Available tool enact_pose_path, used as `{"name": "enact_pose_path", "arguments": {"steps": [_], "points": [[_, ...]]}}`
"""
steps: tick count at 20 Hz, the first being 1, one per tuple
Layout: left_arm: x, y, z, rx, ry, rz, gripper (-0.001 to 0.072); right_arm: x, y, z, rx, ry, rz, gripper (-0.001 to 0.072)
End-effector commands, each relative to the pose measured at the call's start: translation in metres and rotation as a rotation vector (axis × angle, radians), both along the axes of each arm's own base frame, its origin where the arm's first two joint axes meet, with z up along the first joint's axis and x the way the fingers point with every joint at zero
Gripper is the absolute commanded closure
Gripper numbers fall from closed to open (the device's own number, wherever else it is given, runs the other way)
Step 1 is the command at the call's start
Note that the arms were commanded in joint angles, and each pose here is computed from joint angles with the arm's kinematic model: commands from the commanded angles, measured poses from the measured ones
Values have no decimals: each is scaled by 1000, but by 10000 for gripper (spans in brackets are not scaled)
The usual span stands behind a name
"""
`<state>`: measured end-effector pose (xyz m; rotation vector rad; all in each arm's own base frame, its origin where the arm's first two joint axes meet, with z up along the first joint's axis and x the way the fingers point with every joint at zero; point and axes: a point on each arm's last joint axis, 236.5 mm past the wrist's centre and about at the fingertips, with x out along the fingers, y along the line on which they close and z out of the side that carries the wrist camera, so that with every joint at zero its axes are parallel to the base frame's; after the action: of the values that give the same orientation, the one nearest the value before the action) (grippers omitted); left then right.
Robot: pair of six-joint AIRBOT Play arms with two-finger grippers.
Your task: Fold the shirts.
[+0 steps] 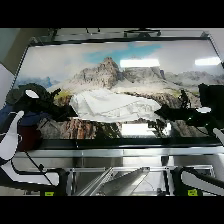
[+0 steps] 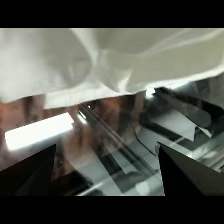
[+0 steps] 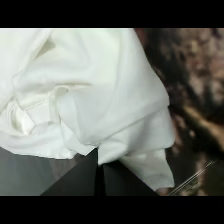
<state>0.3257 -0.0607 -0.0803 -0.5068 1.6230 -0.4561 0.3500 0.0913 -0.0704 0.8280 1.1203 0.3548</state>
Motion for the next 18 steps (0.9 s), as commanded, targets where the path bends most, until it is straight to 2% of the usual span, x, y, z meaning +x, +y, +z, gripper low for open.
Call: {"name": "enact_pose_path", "arguments": {"steps": [1,6,10,11,12,18], "points": [[14,11,-32,83,-91,101,29,-3,4,2,13,1,17,695],[32,-23,-39,-26,-151,68,30,-1,4,3,21,-1,11,695],[25,-30,-36,-72,-112,7,31,-1,4,3,20,-1,10,694],[21,-32,-33,-84,-101,-9,96,-1,4,3,20,-1,10,695],[15,-34,-31,-100,-95,-37,235,-1,4,3,20,-1,10,694],[15,-45,-33,-94,-120,-86,254,0,4,3,22,-3,5,694]]}}
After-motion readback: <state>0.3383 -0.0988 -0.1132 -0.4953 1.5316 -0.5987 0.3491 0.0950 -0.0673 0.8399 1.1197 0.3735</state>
